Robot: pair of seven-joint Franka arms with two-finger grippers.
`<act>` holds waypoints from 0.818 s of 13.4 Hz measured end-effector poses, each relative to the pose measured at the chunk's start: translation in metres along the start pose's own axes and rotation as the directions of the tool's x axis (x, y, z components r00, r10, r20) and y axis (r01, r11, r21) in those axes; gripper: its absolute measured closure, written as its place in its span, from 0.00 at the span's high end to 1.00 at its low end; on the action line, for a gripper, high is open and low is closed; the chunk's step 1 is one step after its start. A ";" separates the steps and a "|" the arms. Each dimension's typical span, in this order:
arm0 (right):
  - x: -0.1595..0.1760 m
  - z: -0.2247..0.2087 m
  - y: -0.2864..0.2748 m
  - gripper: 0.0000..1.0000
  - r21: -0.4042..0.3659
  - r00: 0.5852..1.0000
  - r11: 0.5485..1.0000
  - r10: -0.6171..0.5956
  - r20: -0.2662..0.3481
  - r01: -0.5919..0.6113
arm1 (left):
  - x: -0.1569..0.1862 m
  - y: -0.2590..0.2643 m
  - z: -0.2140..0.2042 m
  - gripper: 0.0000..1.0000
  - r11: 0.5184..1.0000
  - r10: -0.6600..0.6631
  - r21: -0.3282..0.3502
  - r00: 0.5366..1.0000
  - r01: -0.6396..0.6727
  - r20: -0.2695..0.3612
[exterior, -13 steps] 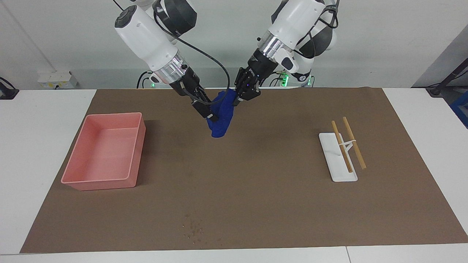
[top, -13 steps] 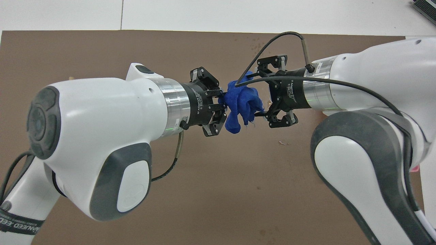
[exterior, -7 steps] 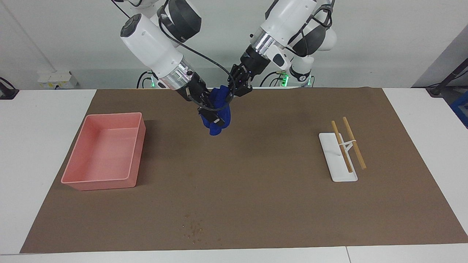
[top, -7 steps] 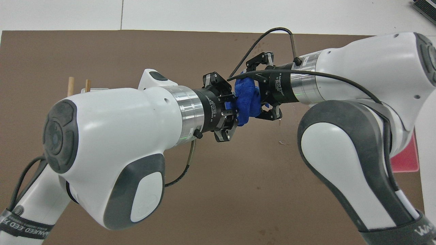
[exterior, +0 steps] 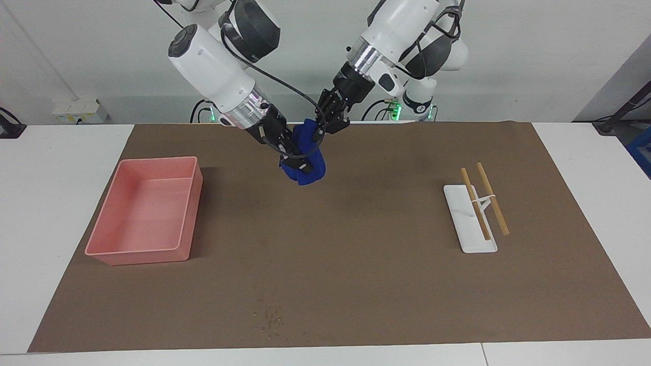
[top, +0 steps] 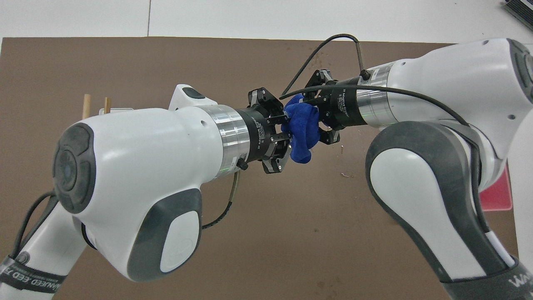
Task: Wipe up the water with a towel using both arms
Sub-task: 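Grasp the cloth with the right gripper while the left gripper opens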
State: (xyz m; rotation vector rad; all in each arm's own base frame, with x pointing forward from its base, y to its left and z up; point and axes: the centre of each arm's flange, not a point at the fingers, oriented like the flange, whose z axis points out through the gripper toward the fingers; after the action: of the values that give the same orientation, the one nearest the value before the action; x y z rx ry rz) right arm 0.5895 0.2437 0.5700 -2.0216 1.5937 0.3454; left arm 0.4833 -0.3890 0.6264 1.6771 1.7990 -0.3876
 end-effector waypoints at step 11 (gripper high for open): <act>0.019 0.010 -0.013 0.12 0.070 0.991 0.992 -0.103 -0.087 0.109 | 0.010 0.012 -0.005 0.97 0.990 0.132 -0.033 0.991 -0.134 -0.037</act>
State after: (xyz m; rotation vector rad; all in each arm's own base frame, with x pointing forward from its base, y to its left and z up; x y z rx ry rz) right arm 0.6084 0.2353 0.5552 -2.0777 1.5172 0.1607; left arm 0.4934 -0.3765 0.6267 1.7771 1.6968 -0.2684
